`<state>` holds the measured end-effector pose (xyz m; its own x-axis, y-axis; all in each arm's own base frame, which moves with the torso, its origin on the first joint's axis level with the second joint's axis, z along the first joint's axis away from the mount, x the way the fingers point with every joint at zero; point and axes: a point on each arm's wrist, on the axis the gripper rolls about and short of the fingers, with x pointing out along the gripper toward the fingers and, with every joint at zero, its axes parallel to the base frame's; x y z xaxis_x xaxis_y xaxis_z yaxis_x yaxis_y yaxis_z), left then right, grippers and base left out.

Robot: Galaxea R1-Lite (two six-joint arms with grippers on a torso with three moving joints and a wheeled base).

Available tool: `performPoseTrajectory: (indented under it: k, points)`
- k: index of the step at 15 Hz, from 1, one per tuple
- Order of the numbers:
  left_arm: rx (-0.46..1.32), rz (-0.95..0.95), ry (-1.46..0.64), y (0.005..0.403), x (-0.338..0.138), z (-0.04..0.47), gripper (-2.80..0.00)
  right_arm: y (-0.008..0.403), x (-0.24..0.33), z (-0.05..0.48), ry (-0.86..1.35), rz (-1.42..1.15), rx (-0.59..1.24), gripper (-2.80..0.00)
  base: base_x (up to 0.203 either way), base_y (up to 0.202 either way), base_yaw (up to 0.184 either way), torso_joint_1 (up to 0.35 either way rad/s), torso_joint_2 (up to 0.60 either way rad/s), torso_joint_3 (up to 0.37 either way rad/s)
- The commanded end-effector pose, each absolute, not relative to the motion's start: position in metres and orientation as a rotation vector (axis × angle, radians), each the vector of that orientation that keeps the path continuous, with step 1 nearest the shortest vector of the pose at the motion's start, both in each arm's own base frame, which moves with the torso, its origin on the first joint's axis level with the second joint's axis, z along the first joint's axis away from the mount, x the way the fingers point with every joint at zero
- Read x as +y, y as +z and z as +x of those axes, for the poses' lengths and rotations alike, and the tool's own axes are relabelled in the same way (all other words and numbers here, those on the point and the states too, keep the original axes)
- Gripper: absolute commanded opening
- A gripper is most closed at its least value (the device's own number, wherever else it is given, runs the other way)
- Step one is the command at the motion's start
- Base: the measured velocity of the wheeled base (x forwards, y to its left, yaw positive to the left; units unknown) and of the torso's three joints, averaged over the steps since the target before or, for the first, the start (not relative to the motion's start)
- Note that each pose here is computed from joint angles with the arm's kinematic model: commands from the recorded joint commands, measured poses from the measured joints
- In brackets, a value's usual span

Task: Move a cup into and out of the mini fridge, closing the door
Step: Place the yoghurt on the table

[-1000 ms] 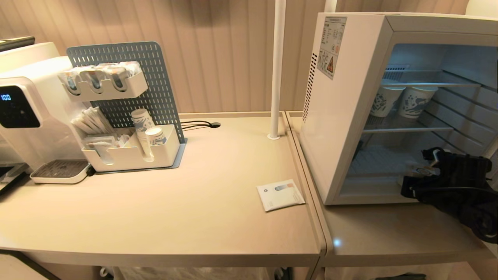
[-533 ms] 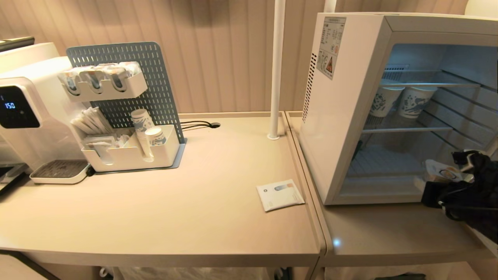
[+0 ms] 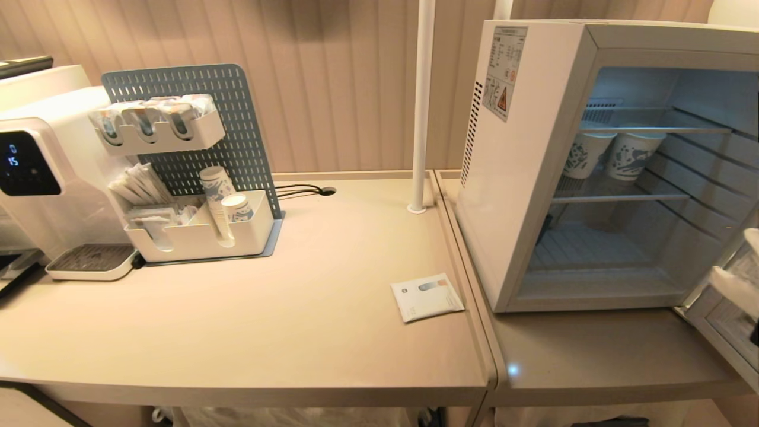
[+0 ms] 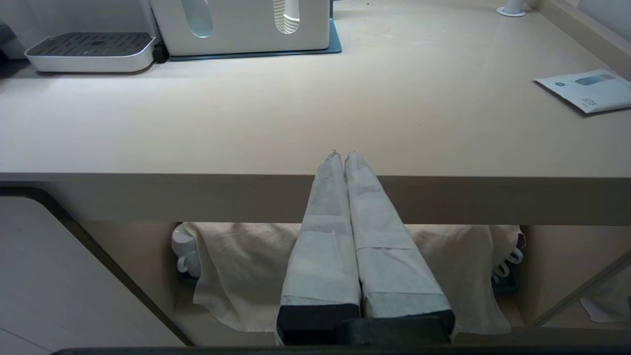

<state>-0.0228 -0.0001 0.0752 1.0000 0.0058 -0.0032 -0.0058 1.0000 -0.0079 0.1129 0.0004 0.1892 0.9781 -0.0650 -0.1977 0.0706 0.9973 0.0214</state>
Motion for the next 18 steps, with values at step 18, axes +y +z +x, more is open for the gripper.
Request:
performPoseTrajectory:
  k: [18]
  points:
    - [0.005,-0.008,0.006,0.075,0.000,-0.023,-2.80,0.074,0.000,-0.023,0.002,-0.008,0.012,-2.80,0.000,0.000,0.000,0.000,0.00,0.000]
